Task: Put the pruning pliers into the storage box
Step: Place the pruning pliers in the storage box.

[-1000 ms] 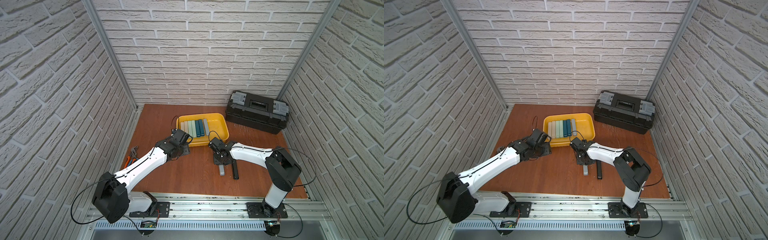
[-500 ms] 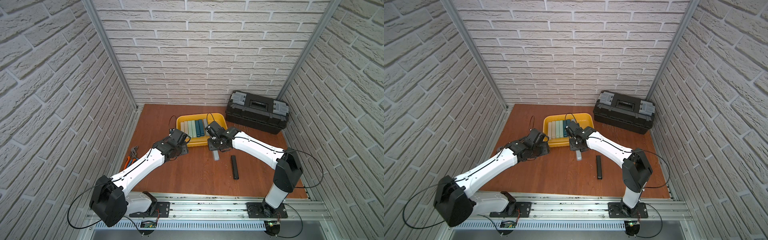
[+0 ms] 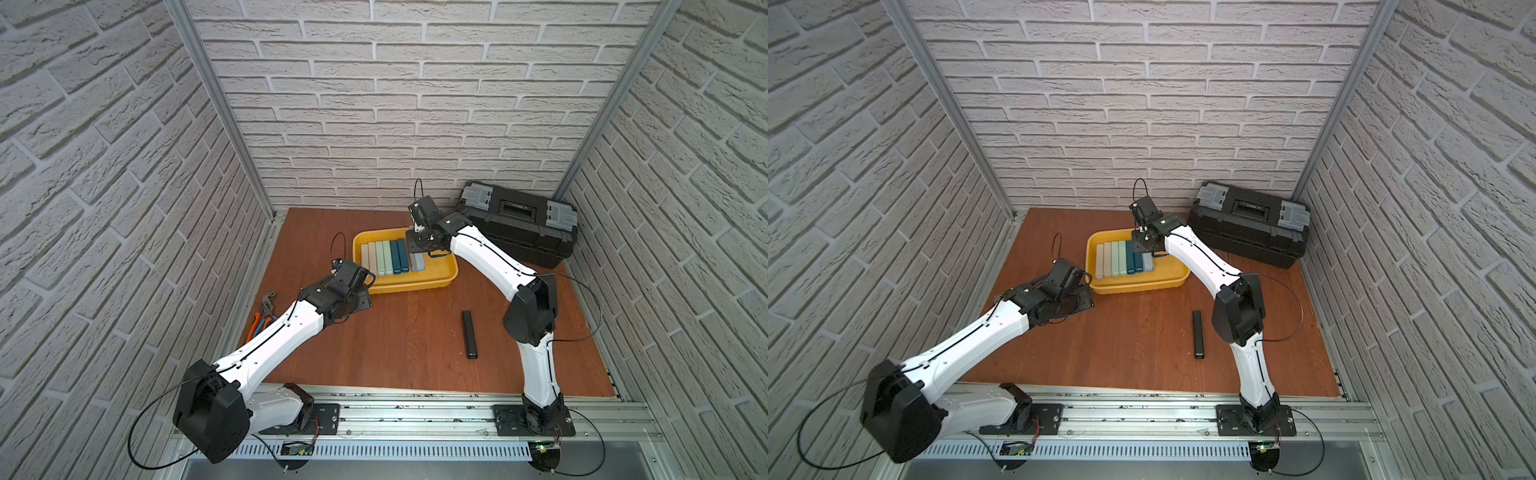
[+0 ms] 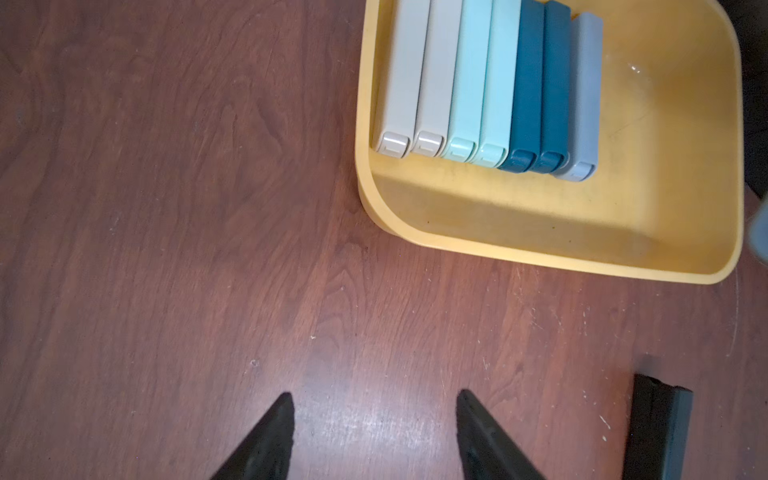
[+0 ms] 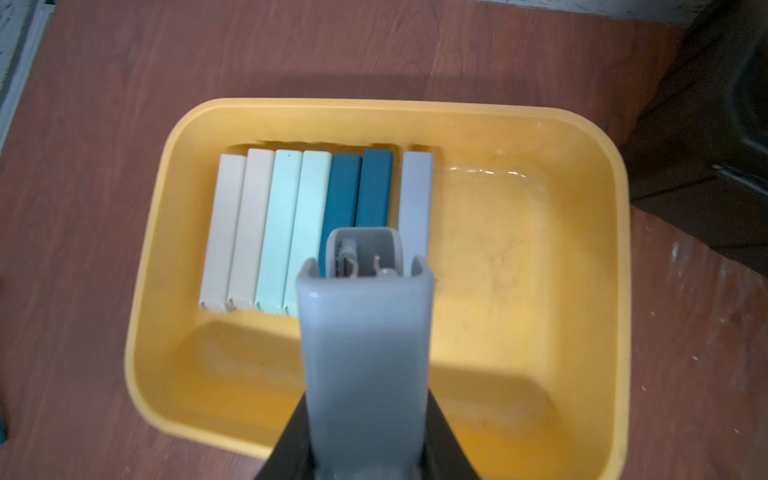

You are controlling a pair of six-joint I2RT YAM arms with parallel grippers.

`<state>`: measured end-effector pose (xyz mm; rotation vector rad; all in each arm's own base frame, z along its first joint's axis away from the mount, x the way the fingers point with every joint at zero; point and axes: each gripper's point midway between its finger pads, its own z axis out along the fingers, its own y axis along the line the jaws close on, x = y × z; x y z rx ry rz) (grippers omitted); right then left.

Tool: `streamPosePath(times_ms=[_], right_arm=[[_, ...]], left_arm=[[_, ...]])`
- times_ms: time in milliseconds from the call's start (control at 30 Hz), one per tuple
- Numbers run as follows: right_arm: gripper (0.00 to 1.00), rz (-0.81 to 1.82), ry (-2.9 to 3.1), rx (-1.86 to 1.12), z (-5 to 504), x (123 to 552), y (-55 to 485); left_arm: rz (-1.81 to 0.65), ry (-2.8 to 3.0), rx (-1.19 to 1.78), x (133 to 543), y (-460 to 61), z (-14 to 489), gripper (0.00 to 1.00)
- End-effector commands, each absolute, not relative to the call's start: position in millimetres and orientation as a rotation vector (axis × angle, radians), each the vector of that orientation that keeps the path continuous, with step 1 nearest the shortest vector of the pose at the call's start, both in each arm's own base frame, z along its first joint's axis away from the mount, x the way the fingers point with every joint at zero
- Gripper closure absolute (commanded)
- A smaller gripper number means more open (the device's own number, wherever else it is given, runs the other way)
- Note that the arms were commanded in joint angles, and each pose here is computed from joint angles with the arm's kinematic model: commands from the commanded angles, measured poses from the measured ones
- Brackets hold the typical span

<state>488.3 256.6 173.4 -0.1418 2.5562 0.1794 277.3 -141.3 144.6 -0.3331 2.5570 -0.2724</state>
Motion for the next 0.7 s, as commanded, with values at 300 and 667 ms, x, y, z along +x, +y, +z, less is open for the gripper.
streamPosePath(times_ms=[300,667], right_arm=[[0.78,0.110,2.543,-0.124,142.4,544.9,232.4],[0.77,0.091,2.582,-0.094,96.6,570.9,208.7]], left_arm=[[-0.234,2.592,-0.380,284.8,-134.7,129.7,0.38],[-0.228,2.631,-0.366,303.7,-145.7,126.4,0.38]])
